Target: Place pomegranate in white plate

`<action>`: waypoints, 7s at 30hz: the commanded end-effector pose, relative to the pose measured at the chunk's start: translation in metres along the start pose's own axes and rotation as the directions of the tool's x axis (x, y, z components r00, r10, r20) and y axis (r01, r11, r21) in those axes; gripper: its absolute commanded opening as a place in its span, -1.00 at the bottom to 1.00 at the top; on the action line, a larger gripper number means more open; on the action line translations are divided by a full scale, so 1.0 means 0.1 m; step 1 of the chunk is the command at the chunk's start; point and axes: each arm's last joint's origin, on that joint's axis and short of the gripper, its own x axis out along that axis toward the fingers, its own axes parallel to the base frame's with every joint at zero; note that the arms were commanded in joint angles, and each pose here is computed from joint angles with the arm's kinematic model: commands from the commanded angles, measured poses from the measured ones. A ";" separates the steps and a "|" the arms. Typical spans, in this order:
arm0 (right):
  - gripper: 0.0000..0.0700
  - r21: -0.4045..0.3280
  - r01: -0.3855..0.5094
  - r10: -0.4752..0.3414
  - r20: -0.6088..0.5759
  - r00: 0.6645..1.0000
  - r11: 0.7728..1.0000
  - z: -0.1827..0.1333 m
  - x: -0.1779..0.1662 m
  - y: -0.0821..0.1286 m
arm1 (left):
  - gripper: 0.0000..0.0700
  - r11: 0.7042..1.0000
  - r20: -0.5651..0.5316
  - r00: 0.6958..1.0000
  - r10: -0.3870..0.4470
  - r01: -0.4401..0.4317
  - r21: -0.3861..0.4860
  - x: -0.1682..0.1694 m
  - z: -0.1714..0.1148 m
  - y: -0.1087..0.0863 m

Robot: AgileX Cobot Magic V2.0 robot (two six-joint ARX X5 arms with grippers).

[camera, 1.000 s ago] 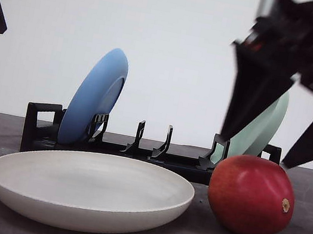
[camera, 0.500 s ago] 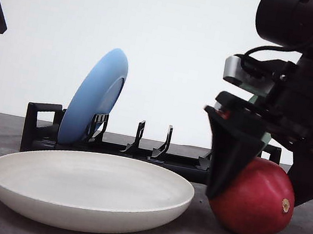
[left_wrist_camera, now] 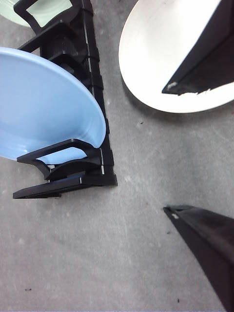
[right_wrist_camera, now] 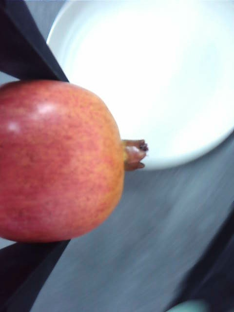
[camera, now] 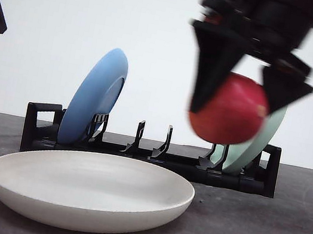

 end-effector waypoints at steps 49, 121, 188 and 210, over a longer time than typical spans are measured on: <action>0.93 -0.194 -0.162 0.226 0.380 0.897 0.968 -0.19 0.09 0.01 | 0.23 1.000 0.021 1.000 -0.007 0.007 -0.020 -0.01 0.05 -0.01; -0.91 0.142 -0.032 -0.042 0.488 0.872 0.989 -1.03 -0.39 -0.79 | -0.92 0.936 0.407 0.848 0.340 -0.345 -0.063 -0.04 -1.17 0.43; -0.91 0.462 0.327 -0.560 0.749 0.353 0.824 -2.18 -0.11 -0.96 | -0.92 0.952 0.429 0.855 0.292 -0.304 -0.041 0.08 -1.27 0.46; -0.91 0.492 0.327 -0.586 0.733 0.345 0.807 -2.23 -0.04 -0.99 | -0.92 0.952 0.429 0.855 0.292 -0.304 -0.041 0.08 -1.27 0.46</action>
